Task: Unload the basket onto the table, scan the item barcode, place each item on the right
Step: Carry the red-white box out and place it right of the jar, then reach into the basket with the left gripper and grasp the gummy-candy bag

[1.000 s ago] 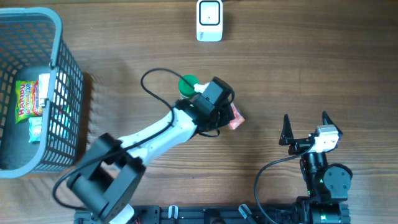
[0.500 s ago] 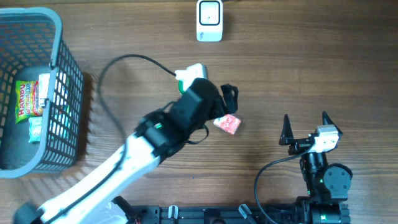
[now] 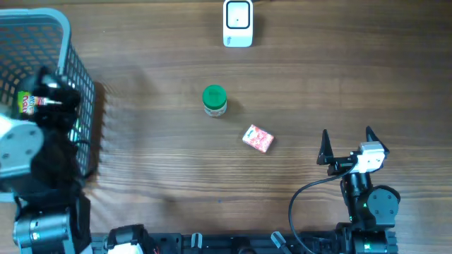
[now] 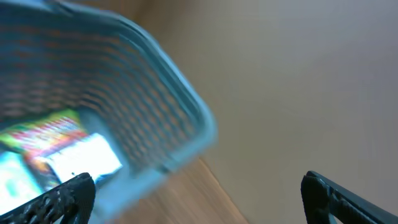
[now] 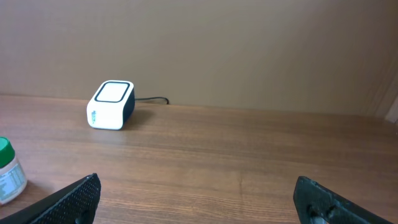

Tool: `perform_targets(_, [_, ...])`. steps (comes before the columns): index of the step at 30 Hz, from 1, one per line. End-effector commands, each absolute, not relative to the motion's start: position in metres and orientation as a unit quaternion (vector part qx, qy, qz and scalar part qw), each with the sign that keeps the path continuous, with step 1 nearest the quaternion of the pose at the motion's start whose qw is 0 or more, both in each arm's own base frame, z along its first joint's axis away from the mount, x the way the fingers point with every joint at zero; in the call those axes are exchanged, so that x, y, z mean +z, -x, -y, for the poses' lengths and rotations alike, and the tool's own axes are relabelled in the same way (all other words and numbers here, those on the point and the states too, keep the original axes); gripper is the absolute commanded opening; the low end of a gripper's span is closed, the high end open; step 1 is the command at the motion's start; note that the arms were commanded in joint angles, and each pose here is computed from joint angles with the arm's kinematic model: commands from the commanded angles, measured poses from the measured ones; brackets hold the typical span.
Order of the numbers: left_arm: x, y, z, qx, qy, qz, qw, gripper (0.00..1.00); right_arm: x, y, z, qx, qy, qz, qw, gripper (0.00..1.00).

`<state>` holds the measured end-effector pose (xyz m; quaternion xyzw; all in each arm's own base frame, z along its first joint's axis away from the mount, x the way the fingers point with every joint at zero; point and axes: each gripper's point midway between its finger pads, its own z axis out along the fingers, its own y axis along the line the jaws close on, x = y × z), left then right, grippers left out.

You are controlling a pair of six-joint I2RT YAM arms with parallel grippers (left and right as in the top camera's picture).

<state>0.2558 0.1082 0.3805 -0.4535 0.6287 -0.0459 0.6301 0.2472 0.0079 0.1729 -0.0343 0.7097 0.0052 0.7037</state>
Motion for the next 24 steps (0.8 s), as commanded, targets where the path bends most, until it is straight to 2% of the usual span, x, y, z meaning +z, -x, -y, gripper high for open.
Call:
perform_targets(1, [0.384, -0.249, -0.149, -0.005, 0.485, -0.602, 0.634, 1.00, 0.175, -0.247, -0.005, 0.006, 0.024, -0.707, 0.707, 1.00])
perform_targets(5, [0.358, -0.260, -0.192, -0.011, 0.521, -0.608, 0.599, 1.00, 0.175, -0.247, -0.005, 0.006, 0.024, -0.707, 0.707, 1.00])
perform_targets(11, [0.254, -0.294, -0.245, -0.108, 0.575, -0.664, 0.465, 1.00, 0.175, -0.247, -0.005, 0.006, 0.024, -0.707, 0.707, 1.00])
perform_targets(19, [0.121, -0.332, -0.245, -0.192, 0.562, -0.742, 0.312, 1.00, 0.175, -0.247, -0.005, 0.006, 0.024, -0.707, 0.707, 1.00])
perform_targets(24, [0.091, -0.336, -0.244, -0.200, 0.538, -0.766, 0.290, 1.00, 0.175, -0.247, -0.005, 0.006, 0.024, -0.707, 0.707, 1.00])
